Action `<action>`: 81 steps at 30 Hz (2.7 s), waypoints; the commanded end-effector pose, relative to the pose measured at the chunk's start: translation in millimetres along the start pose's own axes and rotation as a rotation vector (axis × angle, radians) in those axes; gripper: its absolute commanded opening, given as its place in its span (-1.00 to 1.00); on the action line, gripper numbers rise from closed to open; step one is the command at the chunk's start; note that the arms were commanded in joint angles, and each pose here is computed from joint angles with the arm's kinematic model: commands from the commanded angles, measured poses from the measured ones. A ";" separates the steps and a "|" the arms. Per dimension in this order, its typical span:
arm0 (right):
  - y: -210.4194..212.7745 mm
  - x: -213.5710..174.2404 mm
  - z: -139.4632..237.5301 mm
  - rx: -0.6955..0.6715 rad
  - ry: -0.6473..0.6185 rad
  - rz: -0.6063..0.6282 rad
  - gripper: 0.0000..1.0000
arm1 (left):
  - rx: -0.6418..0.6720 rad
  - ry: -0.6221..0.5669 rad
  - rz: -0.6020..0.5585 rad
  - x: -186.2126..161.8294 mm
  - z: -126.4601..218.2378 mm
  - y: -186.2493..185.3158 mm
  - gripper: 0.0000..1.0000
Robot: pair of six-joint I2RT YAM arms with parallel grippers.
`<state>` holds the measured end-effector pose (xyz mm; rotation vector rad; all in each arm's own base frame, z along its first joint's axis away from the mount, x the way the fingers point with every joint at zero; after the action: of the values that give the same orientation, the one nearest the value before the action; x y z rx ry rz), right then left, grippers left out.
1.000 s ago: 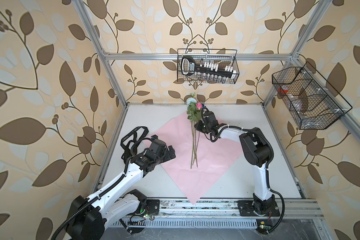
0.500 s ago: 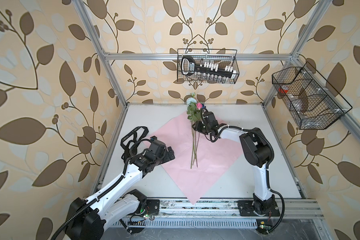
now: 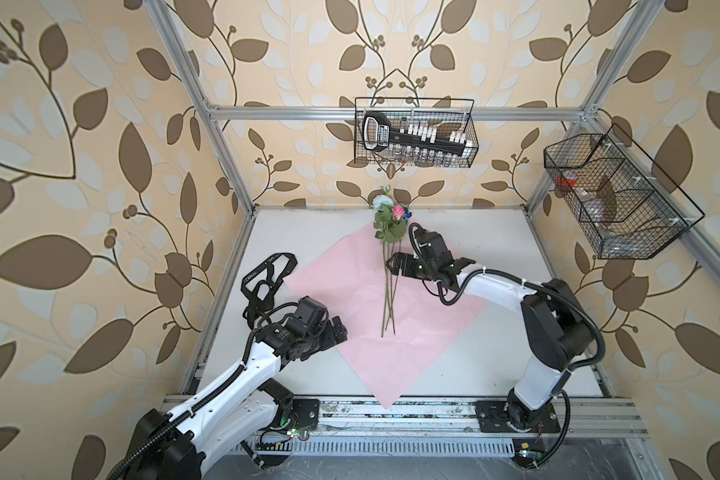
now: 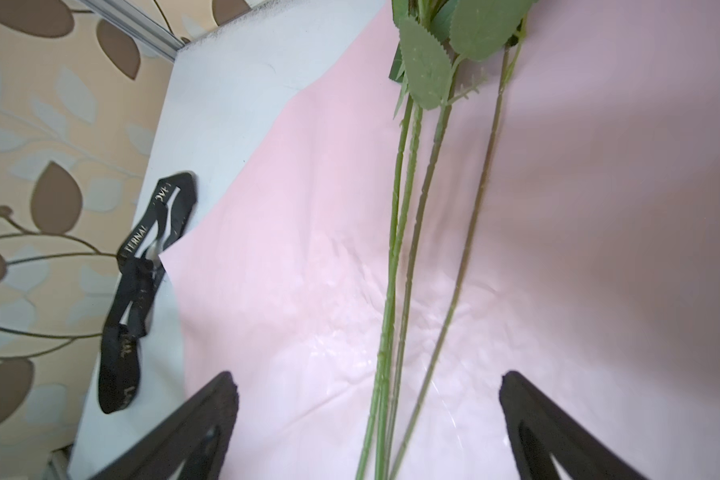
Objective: Tie the bouquet of fake flowers
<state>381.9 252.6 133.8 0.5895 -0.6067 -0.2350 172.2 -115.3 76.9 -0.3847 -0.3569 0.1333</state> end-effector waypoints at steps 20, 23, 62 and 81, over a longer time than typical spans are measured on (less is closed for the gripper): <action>-49.6 -136.6 100.9 -0.285 -0.109 0.269 0.99 | -0.460 0.195 0.073 -46.9 -35.2 -45.6 0.90; -49.3 -146.7 101.1 -0.290 -0.097 0.302 0.99 | -0.484 0.192 0.035 -46.9 -35.4 -54.2 0.91; 5.2 -289.2 103.6 -0.149 0.187 0.911 0.98 | -0.583 -0.005 -0.041 3.1 -9.2 -95.8 0.95; -17.2 -192.5 81.2 -0.407 -0.145 0.686 0.98 | -0.487 -0.099 -0.116 30.0 4.6 -100.3 0.98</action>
<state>164.9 273.5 83.6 -0.0308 -0.8013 0.2812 194.0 -201.0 115.3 -0.8824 -0.4354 -0.0212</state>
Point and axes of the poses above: each gripper's point midway between its finger pads, its own z axis back along the fingers, its own y axis along the line the jaws close on, x = y × z, the point moved 2 cm from there along z, back along the fingers, and after that the axes turned 15 degrees about -z, right-handed, at the moved point
